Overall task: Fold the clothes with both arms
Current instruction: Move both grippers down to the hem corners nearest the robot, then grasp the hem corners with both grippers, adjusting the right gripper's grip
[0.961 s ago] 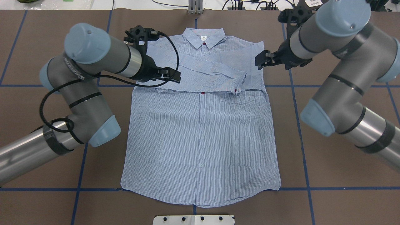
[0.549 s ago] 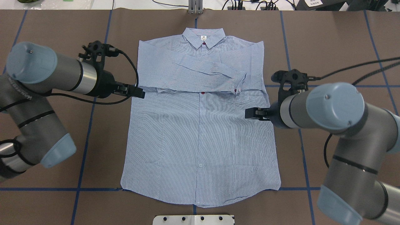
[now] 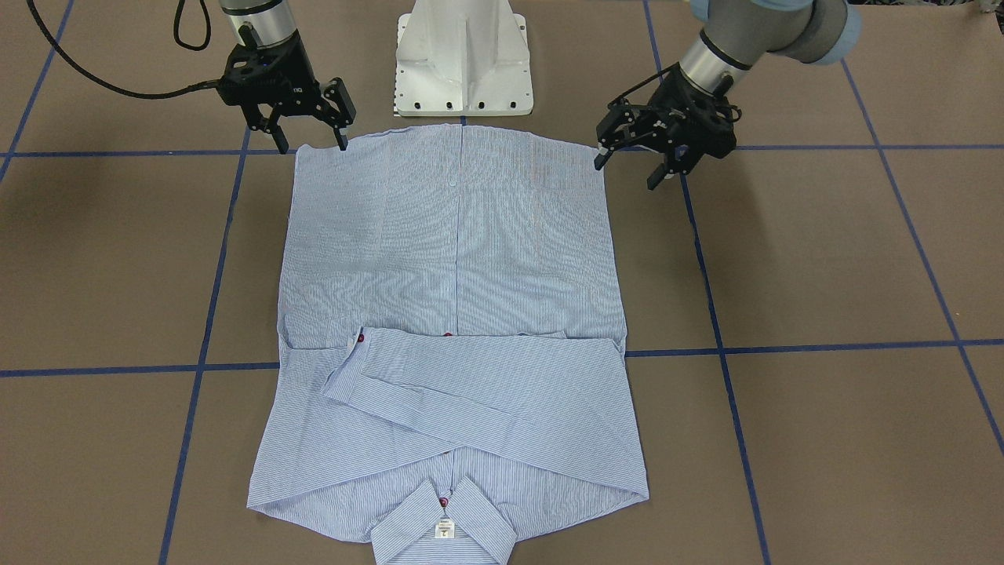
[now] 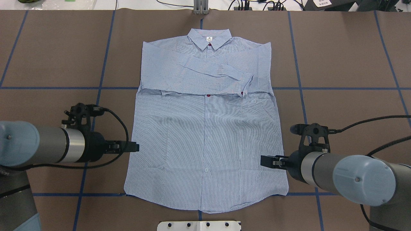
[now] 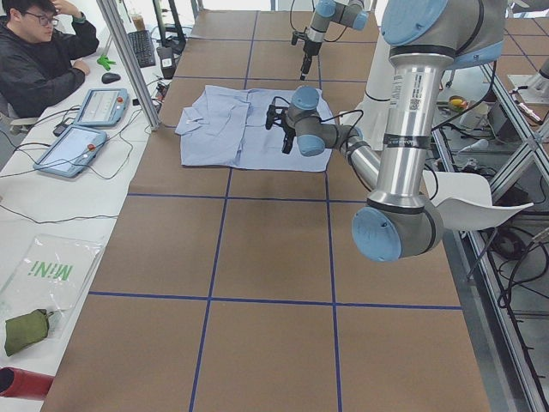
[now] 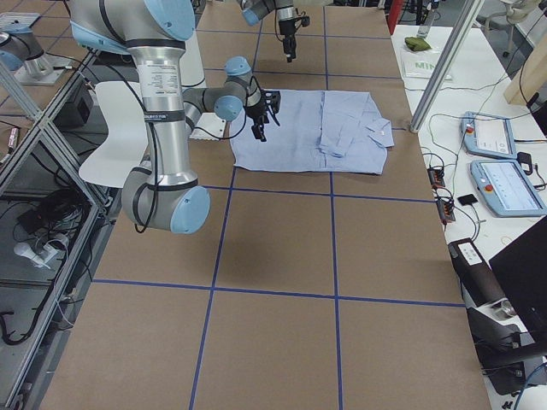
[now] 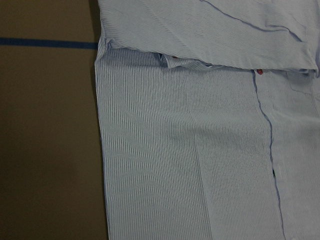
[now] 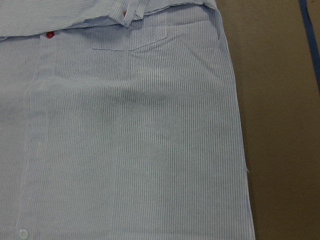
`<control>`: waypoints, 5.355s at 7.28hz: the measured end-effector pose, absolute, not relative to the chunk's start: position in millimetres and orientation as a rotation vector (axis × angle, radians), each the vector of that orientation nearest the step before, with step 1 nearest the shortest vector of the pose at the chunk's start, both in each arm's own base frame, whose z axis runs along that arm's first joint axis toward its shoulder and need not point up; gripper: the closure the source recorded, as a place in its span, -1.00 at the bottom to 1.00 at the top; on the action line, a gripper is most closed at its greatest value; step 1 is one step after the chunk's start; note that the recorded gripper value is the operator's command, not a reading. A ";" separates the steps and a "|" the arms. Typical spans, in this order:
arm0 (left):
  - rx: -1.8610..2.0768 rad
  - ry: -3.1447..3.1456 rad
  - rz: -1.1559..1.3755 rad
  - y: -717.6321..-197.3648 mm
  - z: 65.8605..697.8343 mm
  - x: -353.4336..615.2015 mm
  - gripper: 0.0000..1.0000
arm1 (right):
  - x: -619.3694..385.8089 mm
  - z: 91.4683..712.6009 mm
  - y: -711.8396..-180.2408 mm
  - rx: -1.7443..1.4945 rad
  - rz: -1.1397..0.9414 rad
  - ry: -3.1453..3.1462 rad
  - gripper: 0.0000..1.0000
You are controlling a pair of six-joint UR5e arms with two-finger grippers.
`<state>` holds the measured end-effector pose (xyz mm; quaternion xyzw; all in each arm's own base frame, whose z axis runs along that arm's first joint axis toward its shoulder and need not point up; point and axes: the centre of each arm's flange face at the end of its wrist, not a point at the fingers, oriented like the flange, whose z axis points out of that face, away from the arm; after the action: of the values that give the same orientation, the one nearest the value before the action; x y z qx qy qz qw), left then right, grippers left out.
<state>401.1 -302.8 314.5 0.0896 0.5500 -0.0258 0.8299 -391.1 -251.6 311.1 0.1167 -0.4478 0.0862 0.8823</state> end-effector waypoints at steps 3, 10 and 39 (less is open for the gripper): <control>0.100 1.096 -0.063 -260.6 340.6 436.8 -0.98 | -384.4 328.3 -242.9 0.262 0.181 -0.953 -1.00; 0.087 0.987 -0.052 -245.7 370.3 466.5 -0.35 | -388.6 331.0 -238.1 0.280 0.181 -0.946 -1.00; 0.046 1.020 -0.032 -224.1 347.8 486.2 1.00 | -423.0 401.4 -175.6 0.294 0.226 -0.965 -0.51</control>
<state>486.2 -224.1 347.8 0.0221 0.4881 -0.0153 0.8724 -423.0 -175.6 401.4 0.1406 -0.4615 0.1078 0.8693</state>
